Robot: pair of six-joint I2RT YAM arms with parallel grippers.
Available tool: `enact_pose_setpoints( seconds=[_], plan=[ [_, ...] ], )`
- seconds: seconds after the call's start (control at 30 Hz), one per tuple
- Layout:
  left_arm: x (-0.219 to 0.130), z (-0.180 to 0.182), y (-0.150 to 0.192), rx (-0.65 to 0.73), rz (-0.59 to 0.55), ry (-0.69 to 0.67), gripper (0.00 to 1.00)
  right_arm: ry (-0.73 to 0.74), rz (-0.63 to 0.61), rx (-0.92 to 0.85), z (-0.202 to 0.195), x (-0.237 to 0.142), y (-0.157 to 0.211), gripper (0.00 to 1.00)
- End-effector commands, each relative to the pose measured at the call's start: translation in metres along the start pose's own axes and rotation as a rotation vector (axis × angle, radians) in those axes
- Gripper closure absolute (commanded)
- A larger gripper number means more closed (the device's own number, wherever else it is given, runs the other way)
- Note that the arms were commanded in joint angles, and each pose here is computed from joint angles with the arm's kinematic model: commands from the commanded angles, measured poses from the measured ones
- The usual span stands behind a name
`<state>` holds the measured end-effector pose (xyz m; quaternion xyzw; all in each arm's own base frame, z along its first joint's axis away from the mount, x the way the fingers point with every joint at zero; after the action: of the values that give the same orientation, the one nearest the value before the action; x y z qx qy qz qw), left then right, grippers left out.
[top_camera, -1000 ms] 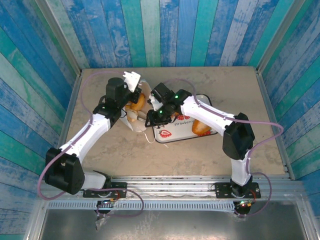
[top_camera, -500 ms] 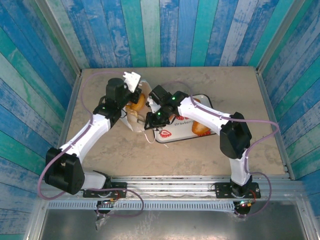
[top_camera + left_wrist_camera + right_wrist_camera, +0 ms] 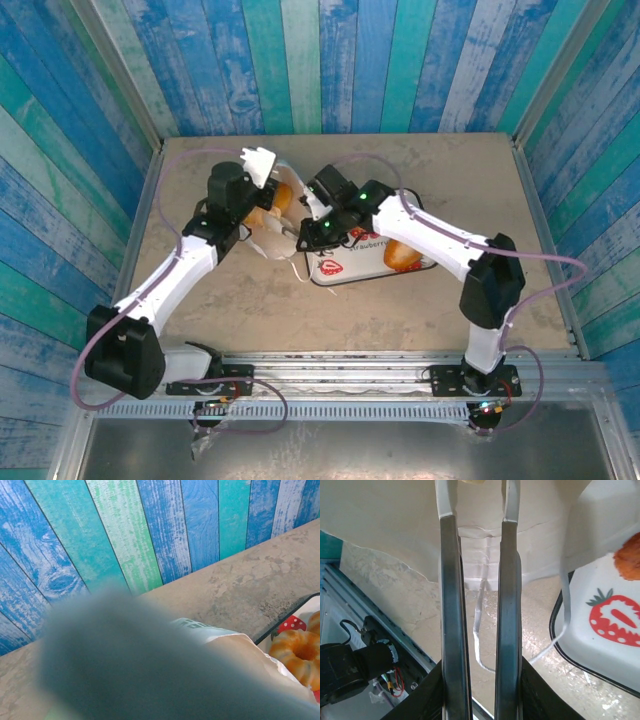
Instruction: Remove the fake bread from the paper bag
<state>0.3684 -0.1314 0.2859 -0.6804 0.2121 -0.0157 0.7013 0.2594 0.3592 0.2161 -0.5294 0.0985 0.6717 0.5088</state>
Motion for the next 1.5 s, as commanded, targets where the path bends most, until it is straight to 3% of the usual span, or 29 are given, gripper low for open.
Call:
enact_pose_setpoints(
  seconds=[0.0, 0.4, 0.87, 1.1, 1.47],
  plan=[
    [-0.02, 0.005, -0.02, -0.03, -0.091, -0.036, 1.0, 0.023, -0.075, -0.042, 0.005, -0.025, -0.003, 0.75],
    [-0.027, 0.018, -0.031, -0.093, -0.137, -0.127, 1.0, 0.039, -0.128, -0.12, 0.007, -0.069, 0.029, 0.74],
    [-0.024, 0.018, -0.032, -0.118, -0.132, -0.126, 1.0, 0.256, -0.235, -0.025, -0.031, -0.15, 0.102, 0.73],
    [-0.03, 0.015, -0.036, -0.123, -0.156, -0.104, 1.0, 0.371, -0.158, 0.088, -0.066, -0.15, 0.132, 0.73],
    [-0.026, 0.012, -0.035, -0.129, -0.148, -0.08, 1.0, 0.504, 0.027, 0.15, -0.088, -0.136, 0.151, 0.73]
  ],
)
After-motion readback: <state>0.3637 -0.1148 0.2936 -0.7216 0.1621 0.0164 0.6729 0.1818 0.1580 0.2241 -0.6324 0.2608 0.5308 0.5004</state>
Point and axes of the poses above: each hand's point on the last joint's axis, 136 mm out from that joint toward the fingers, its own x axis out along the fingers, its own z axis along the line the jaws close on, y = z × x, the point moved 4 cm from there along -x, back along the fingers, and after that the axes turned 13 degrees about -x, right-handed, at the moved point
